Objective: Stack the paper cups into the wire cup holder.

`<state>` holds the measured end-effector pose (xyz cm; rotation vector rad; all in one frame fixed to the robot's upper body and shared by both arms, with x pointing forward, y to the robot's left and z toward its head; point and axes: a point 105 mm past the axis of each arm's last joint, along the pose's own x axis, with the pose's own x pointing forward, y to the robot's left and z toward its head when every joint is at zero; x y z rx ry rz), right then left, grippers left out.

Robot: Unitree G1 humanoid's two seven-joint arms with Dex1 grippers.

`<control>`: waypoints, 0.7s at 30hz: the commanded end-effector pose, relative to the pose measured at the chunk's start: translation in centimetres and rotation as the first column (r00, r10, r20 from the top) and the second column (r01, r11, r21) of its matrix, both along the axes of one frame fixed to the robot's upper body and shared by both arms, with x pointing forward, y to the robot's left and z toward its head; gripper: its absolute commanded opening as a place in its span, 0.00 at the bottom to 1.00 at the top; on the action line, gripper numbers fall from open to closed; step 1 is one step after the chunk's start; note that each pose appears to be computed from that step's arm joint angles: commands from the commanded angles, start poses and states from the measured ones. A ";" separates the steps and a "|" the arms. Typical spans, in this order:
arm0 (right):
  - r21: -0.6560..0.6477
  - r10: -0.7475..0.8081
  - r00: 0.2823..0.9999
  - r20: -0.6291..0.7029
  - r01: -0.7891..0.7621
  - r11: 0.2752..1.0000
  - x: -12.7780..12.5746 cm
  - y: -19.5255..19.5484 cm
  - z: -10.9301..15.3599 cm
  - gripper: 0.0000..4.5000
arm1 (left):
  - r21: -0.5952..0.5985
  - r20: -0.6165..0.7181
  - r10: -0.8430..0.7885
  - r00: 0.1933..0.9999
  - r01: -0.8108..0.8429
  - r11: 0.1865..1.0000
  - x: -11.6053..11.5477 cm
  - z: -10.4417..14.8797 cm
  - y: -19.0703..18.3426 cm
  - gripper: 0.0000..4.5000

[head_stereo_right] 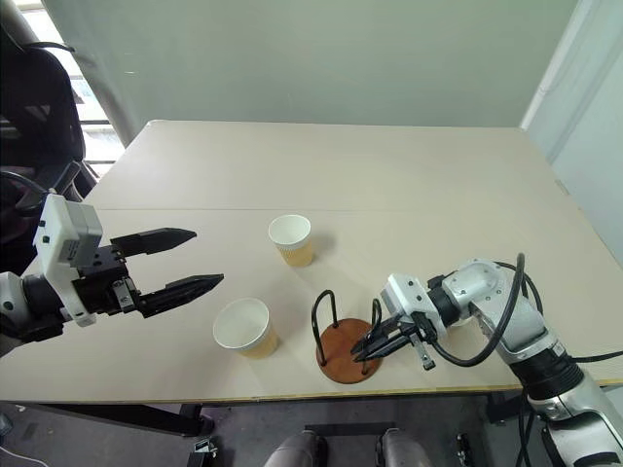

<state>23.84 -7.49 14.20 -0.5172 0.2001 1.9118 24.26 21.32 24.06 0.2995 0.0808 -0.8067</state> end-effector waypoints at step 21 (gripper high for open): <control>-0.188 0.044 0.975 0.219 -0.002 0.982 0.9 -3.2 2.9 0.99 | 0.015 0.046 -0.041 0.998 0.041 0.999 -0.1 1.7 -0.3 1.00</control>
